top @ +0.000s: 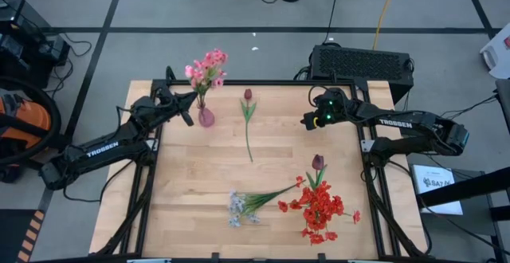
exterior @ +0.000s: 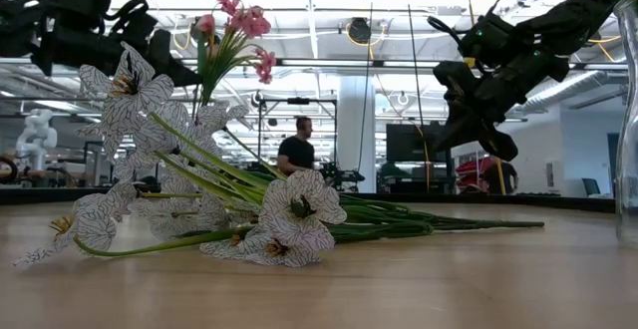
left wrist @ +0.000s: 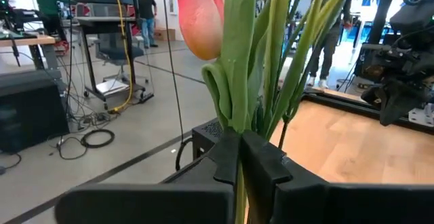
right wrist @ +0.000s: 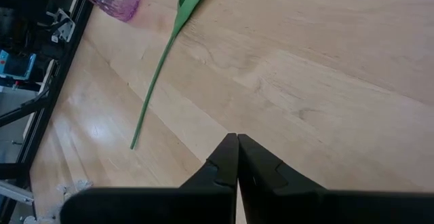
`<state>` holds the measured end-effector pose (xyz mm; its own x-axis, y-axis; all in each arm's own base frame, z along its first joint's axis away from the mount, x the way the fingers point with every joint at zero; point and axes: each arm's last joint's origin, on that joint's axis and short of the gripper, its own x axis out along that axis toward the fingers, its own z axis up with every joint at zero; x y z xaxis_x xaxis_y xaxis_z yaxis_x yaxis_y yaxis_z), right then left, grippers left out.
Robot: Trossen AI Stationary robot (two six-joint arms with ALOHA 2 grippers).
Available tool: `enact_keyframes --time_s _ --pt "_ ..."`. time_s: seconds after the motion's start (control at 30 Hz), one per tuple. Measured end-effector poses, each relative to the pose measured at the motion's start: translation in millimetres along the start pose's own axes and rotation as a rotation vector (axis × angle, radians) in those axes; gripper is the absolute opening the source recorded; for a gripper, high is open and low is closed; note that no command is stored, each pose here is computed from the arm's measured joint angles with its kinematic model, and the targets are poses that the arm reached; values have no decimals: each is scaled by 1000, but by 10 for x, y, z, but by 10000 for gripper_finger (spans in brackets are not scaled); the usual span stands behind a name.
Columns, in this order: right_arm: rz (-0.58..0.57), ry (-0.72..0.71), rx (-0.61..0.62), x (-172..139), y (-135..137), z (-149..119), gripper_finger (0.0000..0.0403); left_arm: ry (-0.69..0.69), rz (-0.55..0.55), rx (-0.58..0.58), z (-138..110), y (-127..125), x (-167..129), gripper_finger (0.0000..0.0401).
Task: Sort flowers into vase by color
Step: Put the pink tulip flower into the pink vase
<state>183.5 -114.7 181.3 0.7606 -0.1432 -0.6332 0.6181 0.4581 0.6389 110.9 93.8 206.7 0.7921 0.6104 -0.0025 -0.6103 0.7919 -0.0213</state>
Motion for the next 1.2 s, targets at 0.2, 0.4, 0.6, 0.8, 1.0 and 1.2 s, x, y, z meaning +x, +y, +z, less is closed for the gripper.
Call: enact_keyframes --time_s 0.2,0.4,0.6,0.8,1.0,1.2 --pt "-2 -2 16 0 -1 1 0 0 -5 -1 0 -2 0 52" --pt "-1 -1 22 0 0 0 0 -1 -5 -1 1 -2 0 101" --pt "-1 -1 22 0 0 1 0 8 2 -4 63 -1 11 136" --pt "-2 -3 22 0 0 1 0 74 -6 -3 253 -21 13 139" --pt "-2 -4 22 0 0 2 0 195 -4 -9 385 -29 -54 139" --pt "-8 -8 22 0 -2 3 0 259 0 -11 540 -36 -170 139"
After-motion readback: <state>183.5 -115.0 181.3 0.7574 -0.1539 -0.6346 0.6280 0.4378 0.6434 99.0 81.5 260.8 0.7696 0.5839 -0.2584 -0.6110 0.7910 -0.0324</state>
